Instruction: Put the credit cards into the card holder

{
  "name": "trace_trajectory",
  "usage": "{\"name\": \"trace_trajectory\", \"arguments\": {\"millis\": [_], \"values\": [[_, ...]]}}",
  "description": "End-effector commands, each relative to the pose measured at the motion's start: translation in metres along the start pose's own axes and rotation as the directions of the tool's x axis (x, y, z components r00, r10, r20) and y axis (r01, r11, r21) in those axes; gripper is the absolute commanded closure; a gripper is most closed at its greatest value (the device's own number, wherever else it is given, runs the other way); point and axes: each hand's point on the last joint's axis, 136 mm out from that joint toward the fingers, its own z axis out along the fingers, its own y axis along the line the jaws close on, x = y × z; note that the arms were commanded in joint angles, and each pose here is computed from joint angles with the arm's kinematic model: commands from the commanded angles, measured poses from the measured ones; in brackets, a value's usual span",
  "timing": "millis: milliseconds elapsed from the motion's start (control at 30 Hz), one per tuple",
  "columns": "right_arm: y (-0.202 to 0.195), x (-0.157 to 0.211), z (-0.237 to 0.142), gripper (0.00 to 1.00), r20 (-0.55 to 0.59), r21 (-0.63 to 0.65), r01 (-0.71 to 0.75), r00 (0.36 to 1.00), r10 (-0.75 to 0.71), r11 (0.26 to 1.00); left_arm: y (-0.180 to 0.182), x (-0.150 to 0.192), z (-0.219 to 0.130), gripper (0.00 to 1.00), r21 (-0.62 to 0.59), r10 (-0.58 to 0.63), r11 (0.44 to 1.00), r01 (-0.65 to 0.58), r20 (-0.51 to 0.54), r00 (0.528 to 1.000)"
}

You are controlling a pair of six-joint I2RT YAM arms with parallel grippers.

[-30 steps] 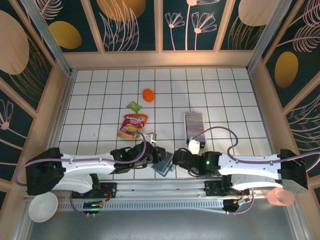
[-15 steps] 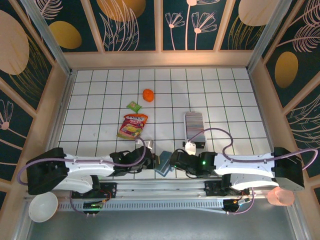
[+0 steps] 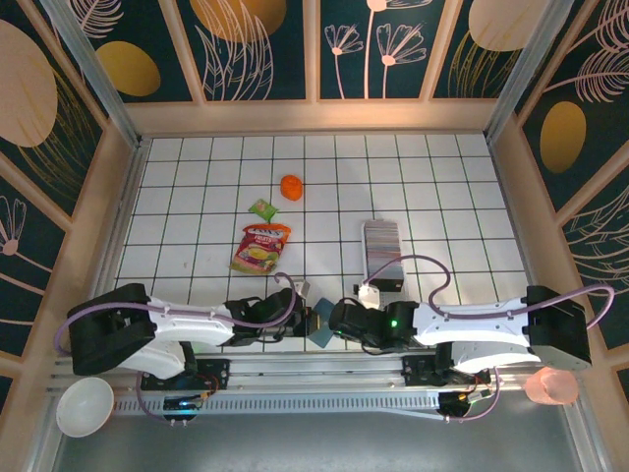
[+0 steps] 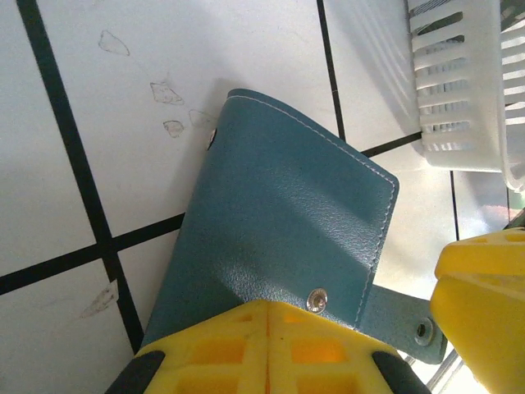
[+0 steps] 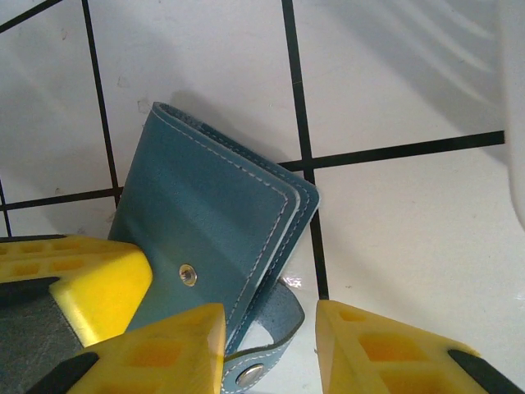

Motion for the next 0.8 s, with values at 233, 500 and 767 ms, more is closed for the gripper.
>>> {"name": "trace_trajectory", "arguments": {"millis": [233,500,767], "values": [[0.015,-0.003,-0.001,0.72,0.022,-0.01,-0.019,1.0,0.019,1.0,0.036,0.02,0.007,0.95,-0.104,-0.022,0.994,0.015,-0.061,0.998],[0.028,-0.005,-0.006,0.59,0.027,-0.025,-0.017,0.999,0.018,1.0,0.043,0.02,0.004,0.96,-0.126,-0.022,0.992,0.016,-0.052,0.998],[0.007,0.004,-0.001,0.6,0.0,0.064,-0.014,1.0,0.014,0.998,0.046,0.021,0.004,0.96,-0.128,-0.029,0.992,0.022,-0.047,0.998]]}}
